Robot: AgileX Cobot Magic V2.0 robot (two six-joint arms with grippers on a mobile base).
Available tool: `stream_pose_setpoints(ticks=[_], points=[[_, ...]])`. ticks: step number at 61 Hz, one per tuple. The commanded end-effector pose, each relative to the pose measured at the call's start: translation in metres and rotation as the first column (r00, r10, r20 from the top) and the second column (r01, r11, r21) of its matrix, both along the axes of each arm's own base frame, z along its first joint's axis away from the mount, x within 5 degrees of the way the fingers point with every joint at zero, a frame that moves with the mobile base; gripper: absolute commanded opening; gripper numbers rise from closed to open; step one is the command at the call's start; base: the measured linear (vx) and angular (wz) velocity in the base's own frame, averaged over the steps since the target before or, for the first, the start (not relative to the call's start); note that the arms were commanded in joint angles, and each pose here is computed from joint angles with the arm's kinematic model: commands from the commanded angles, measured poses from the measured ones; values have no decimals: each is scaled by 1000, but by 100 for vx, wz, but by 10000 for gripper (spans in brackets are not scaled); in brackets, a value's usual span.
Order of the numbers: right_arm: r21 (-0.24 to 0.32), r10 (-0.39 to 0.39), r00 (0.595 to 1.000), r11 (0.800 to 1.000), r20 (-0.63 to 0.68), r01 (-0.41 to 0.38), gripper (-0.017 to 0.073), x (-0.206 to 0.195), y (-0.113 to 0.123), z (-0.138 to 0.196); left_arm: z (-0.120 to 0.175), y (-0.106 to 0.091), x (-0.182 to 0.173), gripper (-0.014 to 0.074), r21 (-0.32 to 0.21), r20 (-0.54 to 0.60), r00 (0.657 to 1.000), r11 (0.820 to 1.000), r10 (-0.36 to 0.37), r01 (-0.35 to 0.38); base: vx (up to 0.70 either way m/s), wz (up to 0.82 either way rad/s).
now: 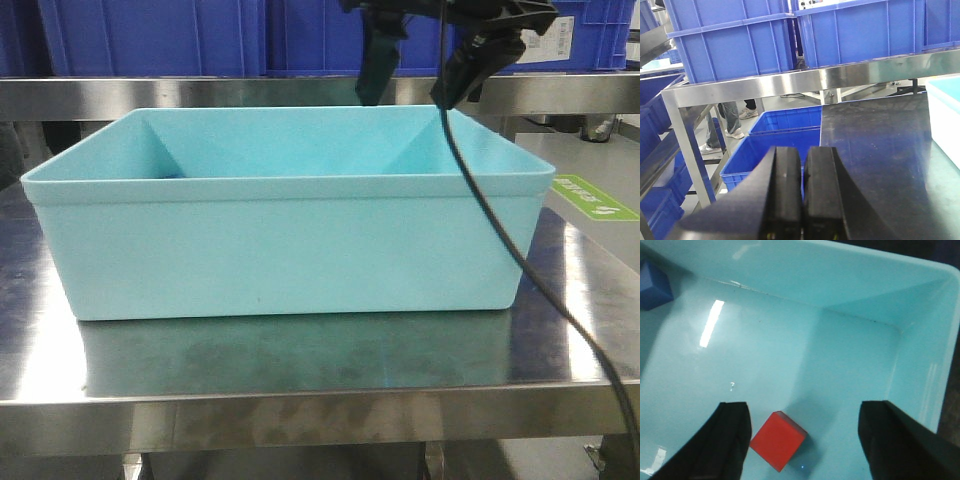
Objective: Pick red cube and place on left shelf
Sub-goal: 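Lower the open right gripper into the light-blue bin over the red cube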
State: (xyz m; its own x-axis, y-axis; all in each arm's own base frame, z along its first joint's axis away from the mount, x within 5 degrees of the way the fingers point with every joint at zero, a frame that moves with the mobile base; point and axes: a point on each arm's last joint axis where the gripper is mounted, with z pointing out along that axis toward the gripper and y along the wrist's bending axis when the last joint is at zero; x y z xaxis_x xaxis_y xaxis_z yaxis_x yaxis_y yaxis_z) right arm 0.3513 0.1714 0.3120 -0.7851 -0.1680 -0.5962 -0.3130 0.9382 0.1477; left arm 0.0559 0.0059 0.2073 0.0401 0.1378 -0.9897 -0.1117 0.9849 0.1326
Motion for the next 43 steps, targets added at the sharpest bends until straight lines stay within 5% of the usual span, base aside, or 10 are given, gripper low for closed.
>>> stream_pose_setpoints(ticks=[1, 43], points=[[56, 8, 992, 998, 125, -16, 561, -3, 3, 31, 1, 0, -1, 106, 4, 82, 997, 1000, 1, -2, 0, 0], [7, 45, 999, 999, 3, -45, 561, -7, 16, 10, 1, 0, -1, 106, 4, 82, 997, 1000, 1, -2, 0, 0]])
